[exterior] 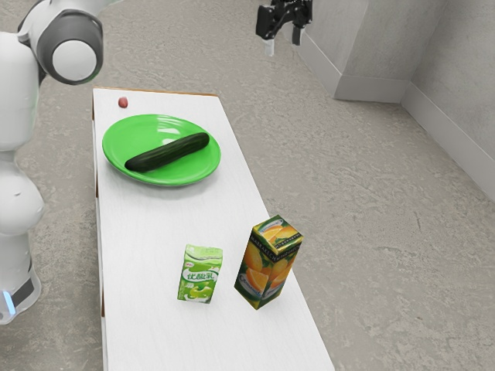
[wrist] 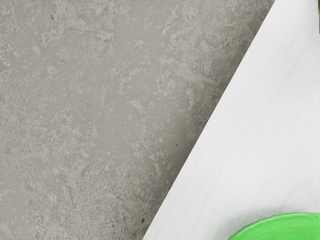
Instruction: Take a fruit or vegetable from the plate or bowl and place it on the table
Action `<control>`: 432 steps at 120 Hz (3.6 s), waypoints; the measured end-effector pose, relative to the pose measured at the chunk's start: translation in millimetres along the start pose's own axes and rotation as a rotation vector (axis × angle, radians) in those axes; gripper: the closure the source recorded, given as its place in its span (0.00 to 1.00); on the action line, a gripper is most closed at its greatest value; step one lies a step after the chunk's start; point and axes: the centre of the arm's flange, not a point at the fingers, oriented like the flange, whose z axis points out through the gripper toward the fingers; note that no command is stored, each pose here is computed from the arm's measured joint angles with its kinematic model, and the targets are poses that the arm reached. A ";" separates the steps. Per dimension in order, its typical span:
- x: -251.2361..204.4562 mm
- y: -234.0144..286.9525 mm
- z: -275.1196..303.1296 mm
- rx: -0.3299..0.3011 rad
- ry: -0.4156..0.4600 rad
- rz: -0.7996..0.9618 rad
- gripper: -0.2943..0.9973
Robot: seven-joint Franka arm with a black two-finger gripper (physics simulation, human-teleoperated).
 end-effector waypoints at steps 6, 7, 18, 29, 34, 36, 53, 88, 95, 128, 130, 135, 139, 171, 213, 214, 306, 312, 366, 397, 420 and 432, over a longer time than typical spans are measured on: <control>5.7 -0.6 36.2 -0.085 -0.042 0.005 0.23; 6.2 -0.3 42.8 -0.099 -0.052 0.003 0.23; 6.1 3.7 105.1 -0.230 -0.151 -0.043 0.23; -11.4 -2.9 154.2 -0.318 -0.213 -0.156 0.23; -14.6 -4.5 172.9 -0.346 -0.238 -0.206 0.23; -16.5 -4.8 181.8 -0.359 -0.249 -0.225 0.23; -69.8 -13.8 213.3 -0.384 -0.322 -0.487 0.23; -64.6 -26.0 205.4 -0.274 -0.291 -0.926 0.23; -47.1 -25.2 200.9 -0.203 -0.300 -0.995 0.23; -8.6 65.3 247.5 -0.089 -0.342 -1.296 0.23; -15.2 61.9 250.0 -0.089 -0.338 -1.332 0.23; -35.7 52.1 250.3 -0.084 -0.325 -1.430 0.23; -55.2 44.5 248.0 -0.083 -0.311 -1.512 0.23; -258.0 34.8 203.7 -0.053 -0.217 -2.138 0.23; -98.2 100.9 201.5 -0.046 -0.149 -1.838 0.23; -100.2 100.6 201.8 -0.047 -0.148 -1.837 0.23; -203.4 156.2 234.6 -0.088 -0.093 -1.622 0.23; -207.3 158.5 240.3 -0.087 -0.107 -1.613 0.23; -177.5 130.1 259.9 -0.088 -0.137 -1.527 0.23; -166.8 130.3 274.9 -0.111 -0.153 -1.518 0.24; -168.5 128.9 278.8 -0.113 -0.159 -1.526 0.29; -167.9 128.2 283.0 -0.115 -0.170 -1.528 0.36</control>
